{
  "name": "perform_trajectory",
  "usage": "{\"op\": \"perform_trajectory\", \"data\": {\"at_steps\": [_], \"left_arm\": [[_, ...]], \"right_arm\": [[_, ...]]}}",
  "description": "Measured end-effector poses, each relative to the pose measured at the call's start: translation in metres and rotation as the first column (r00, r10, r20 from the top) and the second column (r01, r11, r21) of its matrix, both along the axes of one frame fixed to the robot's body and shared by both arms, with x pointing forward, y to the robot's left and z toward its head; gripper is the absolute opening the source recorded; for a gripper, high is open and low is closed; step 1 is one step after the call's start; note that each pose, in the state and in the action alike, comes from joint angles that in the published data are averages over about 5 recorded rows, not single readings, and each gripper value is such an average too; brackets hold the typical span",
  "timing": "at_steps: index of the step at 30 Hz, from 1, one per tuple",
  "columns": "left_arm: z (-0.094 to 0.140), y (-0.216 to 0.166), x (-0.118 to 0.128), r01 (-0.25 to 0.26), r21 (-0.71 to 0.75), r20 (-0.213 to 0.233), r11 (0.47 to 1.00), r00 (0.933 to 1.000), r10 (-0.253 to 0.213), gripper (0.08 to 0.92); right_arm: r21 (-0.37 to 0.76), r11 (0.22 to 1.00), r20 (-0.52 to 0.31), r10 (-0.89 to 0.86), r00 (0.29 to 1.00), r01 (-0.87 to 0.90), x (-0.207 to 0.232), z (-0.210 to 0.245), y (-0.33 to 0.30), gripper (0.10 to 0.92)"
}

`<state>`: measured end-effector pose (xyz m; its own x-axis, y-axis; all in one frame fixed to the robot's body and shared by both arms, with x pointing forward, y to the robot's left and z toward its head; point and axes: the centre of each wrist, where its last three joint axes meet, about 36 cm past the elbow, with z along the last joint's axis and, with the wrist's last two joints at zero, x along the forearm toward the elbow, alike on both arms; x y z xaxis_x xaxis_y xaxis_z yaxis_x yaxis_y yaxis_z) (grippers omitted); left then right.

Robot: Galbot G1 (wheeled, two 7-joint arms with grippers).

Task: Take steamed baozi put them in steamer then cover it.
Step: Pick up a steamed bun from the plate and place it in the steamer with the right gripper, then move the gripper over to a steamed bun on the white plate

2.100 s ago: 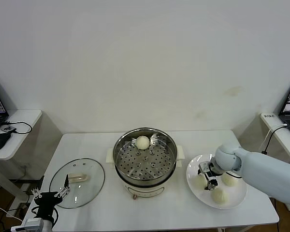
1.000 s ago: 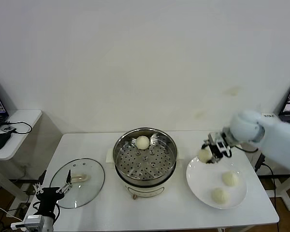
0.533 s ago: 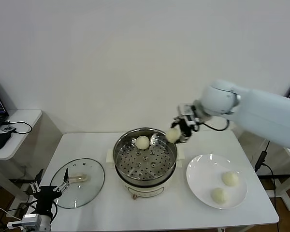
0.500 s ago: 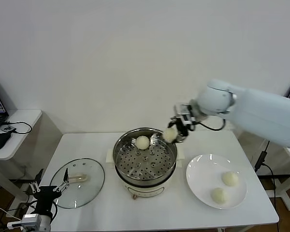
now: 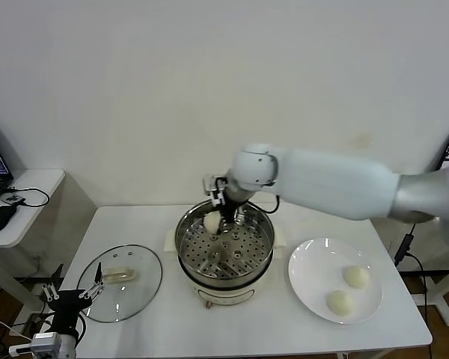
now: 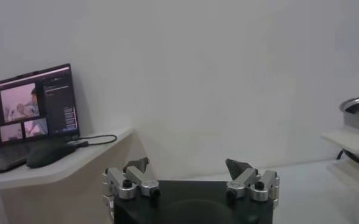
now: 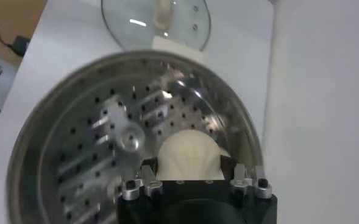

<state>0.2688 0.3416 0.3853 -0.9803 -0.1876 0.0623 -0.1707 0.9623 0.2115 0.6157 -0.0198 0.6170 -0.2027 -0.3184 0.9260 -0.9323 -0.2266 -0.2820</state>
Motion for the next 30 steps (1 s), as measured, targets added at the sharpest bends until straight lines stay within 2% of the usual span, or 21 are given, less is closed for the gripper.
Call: {"op": "perform_trajectory", "data": {"at_steps": [11,17,21,30], "left_arm": [[-0.002,0.001,0.001,0.001,0.001,0.003,1.0,1.0,-0.001,0.823],[-0.002,0.001,0.001,0.003,0.0,0.004,1.0,1.0,-0.003,0.823],[0.0,0.0,0.001,0.006,0.0,0.008,1.0,0.9999,-0.006,0.823],[0.005,-0.003,0.001,0.021,0.004,0.011,1.0,0.9997,-0.021,0.823]], "right_arm": [[-0.017,1.0,-0.015,0.004,1.0,-0.004,0.0,-0.033,0.037,0.644],[-0.022,1.0,-0.023,0.0,1.0,-0.001,0.0,-0.035,0.04,0.766],[-0.022,1.0,-0.026,0.005,1.0,-0.006,-0.001,-0.025,0.034,0.818],[-0.054,0.998,-0.006,0.023,1.0,-0.024,-0.002,0.027,-0.023,0.823]]}}
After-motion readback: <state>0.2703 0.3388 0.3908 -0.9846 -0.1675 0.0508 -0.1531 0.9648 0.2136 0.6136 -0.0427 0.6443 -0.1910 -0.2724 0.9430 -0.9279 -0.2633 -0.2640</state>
